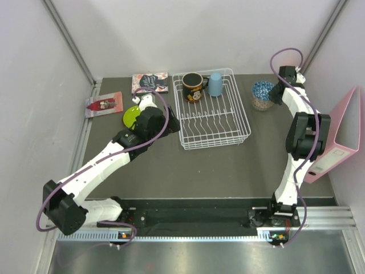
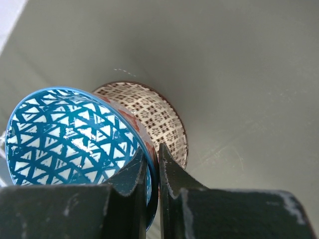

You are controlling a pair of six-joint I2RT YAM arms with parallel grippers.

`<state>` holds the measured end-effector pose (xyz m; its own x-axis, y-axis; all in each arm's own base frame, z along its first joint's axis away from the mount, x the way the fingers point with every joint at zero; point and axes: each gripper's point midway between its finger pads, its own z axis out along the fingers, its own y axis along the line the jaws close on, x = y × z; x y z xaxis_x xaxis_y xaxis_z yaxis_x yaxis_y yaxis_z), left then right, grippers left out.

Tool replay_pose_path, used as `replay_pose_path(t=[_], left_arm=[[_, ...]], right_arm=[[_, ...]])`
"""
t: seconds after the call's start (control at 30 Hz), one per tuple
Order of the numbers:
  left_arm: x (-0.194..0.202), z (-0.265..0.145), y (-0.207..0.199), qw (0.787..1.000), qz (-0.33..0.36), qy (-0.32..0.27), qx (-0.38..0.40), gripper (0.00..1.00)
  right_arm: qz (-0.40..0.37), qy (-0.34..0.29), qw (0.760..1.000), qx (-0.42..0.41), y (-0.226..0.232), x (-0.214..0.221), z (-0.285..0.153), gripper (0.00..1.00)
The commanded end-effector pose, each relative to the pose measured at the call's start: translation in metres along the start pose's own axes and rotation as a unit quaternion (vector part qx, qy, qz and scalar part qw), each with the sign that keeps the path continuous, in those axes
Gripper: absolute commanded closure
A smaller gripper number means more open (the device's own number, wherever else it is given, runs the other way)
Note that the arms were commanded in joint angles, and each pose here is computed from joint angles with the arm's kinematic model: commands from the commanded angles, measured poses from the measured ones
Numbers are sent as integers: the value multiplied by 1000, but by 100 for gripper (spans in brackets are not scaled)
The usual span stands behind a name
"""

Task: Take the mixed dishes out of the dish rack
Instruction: Place the bowl at the center of the board.

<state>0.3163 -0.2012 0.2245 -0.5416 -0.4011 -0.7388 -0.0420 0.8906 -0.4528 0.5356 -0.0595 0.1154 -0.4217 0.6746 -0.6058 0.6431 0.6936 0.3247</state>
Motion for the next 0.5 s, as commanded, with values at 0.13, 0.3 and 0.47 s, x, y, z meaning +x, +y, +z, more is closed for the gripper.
replay_pose_path(t=[0.13,0.3,0.47], left_arm=[[9,7,0,1000,-3,12,3,1],[12,8,0,1000,-5,16,3,1],[13,8,0,1000,-6,18,4,1]], right_arm=[[-13,-8,1000,-15,5,12,11,100],[-19,4,1000,-19,4,19,15,100],[-18,-3,999,-34,9,15,8,69]])
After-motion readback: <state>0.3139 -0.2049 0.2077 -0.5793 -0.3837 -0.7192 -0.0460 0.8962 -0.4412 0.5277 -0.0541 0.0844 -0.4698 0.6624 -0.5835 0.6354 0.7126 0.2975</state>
